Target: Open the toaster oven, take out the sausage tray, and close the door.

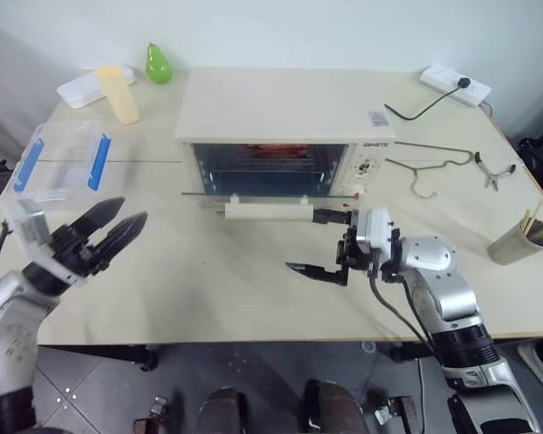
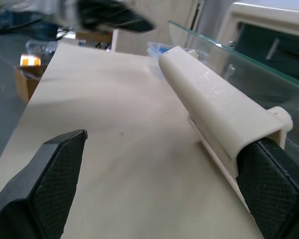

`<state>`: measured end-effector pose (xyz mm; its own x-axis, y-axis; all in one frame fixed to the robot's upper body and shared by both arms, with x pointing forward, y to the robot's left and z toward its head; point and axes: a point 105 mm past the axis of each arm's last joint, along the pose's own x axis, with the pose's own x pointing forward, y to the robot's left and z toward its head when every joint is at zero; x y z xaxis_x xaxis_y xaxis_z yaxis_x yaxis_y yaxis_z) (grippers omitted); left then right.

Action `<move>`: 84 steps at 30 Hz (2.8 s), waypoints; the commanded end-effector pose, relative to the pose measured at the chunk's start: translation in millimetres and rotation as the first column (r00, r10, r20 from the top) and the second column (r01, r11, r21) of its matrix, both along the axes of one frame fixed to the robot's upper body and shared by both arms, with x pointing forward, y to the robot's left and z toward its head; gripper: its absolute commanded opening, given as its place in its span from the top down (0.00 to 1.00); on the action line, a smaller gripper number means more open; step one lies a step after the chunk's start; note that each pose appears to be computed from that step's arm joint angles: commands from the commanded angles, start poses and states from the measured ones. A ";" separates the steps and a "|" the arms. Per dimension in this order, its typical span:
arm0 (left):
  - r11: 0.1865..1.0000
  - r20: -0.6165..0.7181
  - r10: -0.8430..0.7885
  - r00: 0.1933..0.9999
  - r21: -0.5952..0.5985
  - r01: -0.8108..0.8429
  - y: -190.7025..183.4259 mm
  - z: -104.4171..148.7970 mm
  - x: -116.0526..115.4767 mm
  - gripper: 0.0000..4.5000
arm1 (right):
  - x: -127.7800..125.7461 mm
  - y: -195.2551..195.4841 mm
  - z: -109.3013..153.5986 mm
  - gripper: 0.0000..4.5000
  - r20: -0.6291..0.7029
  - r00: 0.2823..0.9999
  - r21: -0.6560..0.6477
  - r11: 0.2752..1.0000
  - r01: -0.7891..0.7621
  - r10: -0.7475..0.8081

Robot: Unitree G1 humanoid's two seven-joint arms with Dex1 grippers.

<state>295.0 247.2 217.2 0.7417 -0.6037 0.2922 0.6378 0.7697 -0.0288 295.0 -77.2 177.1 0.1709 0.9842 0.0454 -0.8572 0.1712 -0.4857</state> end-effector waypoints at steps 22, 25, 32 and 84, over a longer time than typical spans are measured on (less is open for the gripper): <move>0.888 -0.085 -0.335 0.938 0.304 0.344 -85.6 -46.2 33.8 0.99 | -28.8 -79.1 -43.6 0.00 0.044 0.963 -0.169 0.948 0.268 -0.265; 0.883 -0.119 -0.295 0.948 0.346 0.318 -82.7 -60.2 37.0 0.99 | -37.0 -102.6 -52.2 0.00 0.024 0.938 -0.217 0.915 0.341 -0.345; 0.899 -0.135 -0.234 0.963 0.347 0.267 -80.1 -80.6 30.5 0.99 | -13.0 -110.5 -1.9 0.00 0.229 0.856 -0.143 0.854 0.501 -0.464; 0.982 0.109 -0.022 0.994 0.187 0.001 -43.1 -25.8 13.1 0.00 | 129.5 77.1 41.0 1.00 0.677 0.499 -0.040 0.650 0.759 -0.541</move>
